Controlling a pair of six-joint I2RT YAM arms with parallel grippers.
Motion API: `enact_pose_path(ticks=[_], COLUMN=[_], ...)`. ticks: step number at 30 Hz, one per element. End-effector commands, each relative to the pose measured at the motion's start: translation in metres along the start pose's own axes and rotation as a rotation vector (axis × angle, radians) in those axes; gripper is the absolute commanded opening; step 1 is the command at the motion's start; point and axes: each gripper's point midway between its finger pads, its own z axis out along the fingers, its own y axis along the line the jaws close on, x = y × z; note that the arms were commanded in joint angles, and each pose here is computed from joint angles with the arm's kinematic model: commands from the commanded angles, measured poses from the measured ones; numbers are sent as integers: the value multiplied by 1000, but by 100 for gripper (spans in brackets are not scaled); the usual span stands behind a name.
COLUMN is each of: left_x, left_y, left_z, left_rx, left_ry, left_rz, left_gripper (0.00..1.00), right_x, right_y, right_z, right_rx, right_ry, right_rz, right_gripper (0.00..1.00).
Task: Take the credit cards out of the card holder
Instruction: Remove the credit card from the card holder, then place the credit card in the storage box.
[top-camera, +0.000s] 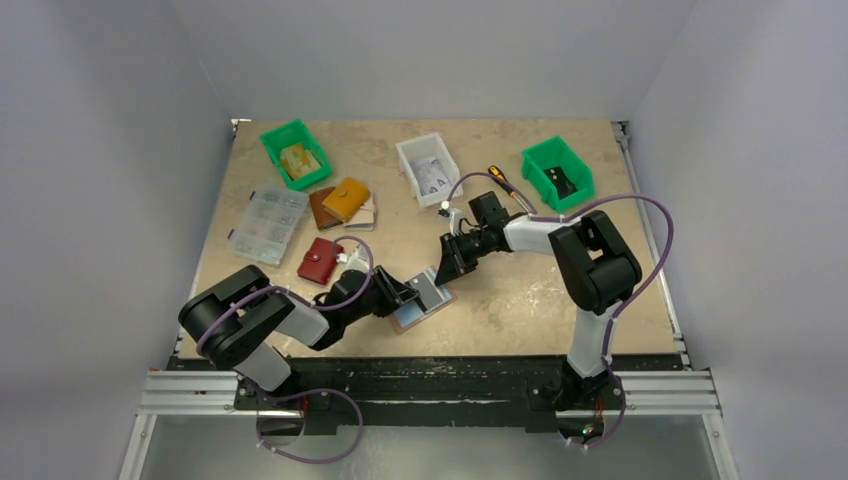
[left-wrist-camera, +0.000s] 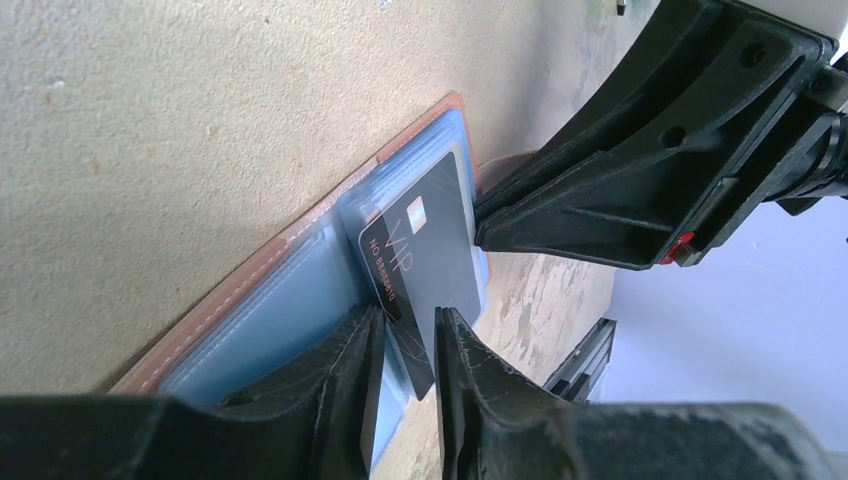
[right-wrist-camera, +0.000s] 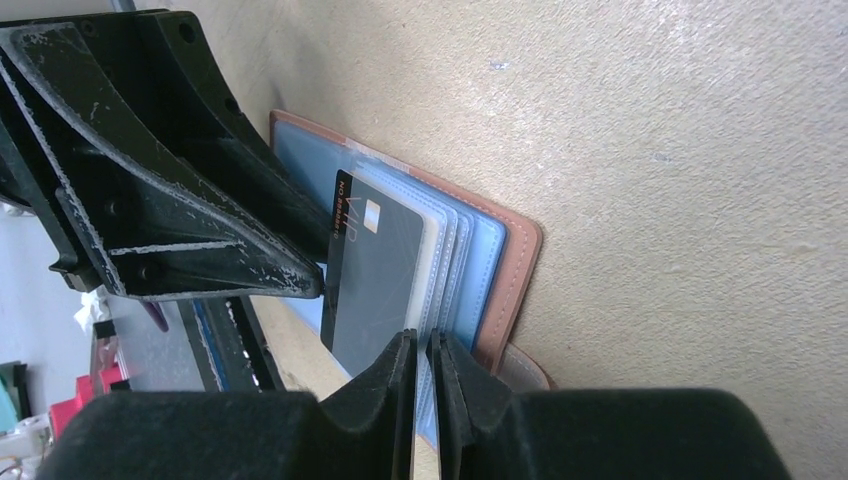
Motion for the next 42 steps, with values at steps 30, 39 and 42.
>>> enact_pose_path(ticks=[30, 39, 42], left_x=[0, -28, -37], left_y=[29, -8, -18], left_z=[-48, -77, -81], left_rx=[-129, -61, -55], left_ry=[1, -100, -129], left_rz=[142, 287, 330], left_gripper=[0, 0, 0], right_x=[-2, -19, -23], right_y=[-14, 36, 52], right_z=[3, -23, -33], right_rx=[137, -19, -55], right_ry=[41, 19, 0], right_rz=[-91, -343, -419], right_gripper=[18, 39, 45])
